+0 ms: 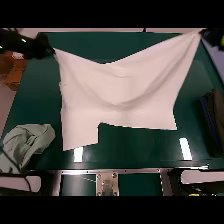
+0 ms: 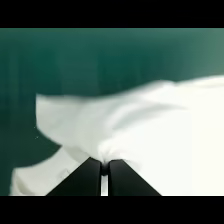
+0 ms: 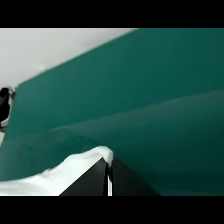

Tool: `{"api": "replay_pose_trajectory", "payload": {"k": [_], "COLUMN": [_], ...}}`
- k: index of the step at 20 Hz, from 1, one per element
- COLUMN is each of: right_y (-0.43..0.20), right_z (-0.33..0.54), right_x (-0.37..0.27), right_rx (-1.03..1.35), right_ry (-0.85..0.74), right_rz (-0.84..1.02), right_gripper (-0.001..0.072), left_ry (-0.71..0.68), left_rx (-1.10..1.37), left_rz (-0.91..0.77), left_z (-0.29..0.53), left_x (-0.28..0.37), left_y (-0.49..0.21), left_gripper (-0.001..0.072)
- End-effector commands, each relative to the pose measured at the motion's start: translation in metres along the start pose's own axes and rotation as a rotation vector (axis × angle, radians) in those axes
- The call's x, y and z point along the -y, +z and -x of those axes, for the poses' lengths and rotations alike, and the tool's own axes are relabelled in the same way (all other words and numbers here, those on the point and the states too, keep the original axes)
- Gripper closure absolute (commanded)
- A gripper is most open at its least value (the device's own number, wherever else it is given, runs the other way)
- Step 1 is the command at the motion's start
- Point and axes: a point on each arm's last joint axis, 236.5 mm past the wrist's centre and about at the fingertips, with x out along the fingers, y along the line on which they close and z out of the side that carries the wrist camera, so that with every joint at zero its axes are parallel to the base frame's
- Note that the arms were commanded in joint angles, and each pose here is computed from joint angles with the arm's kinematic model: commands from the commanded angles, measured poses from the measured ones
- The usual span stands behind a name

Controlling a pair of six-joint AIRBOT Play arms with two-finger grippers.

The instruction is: Fold the shirts.

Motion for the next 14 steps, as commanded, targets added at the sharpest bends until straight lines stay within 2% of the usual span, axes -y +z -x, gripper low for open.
{"api": "replay_pose_trajectory", "payload": {"k": [1,4,6,7,8,9,11,12,13,14], "right_y": [-0.057,-0.091,-0.103,-0.102,-0.096,-0.089,-0.085,-0.089,-0.098,-0.107], "right_z": [-0.078,-0.115,-0.125,-0.124,-0.117,-0.106,-0.066,-0.045,-0.026,-0.009], "right_x": [0.091,0.135,0.15,0.156,0.162,0.165,0.178,0.184,0.189,0.192], "right_rx": [-0.155,-0.226,-0.247,-0.243,-0.231,-0.234,-0.292,-0.33,-0.372,-0.394], "right_ry": [-0.082,-0.115,-0.126,-0.131,-0.137,-0.133,-0.131,-0.13,-0.127,-0.127], "right_rz": [-0.15,-0.229,-0.265,-0.274,-0.297,-0.315,-0.326,-0.326,-0.32,-0.33], "right_gripper": [0.0699,0.0698,0.0687,0.0537,0.0281,0.0176,0.0188,0.0328,0.0376,0.0347], "left_ry": [-0.026,-0.009,0.01,0.018,0.015,0.013,0.025,0.029,0.019,-0.007], "left_rx": [-0.098,-0.071,-0.04,-0.032,-0.03,-0.04,-0.094,-0.128,-0.17,-0.242], "left_rz": [0.086,0.101,0.107,0.106,0.102,0.105,0.135,0.172,0.216,0.26], "left_z": [-0.116,-0.175,-0.185,-0.18,-0.169,-0.152,-0.105,-0.079,-0.06,-0.044], "left_x": [-0.057,-0.078,-0.087,-0.092,-0.096,-0.101,-0.122,-0.134,-0.142,-0.145], "left_y": [-0.028,-0.037,-0.033,-0.028,-0.02,-0.011,-0.002,-0.002,-0.009,-0.025], "left_gripper": [0.0681,0.0681,0.0679,0.0514,0.0348,0.033,0.0329,0.0329,0.0329,0.0328]}}
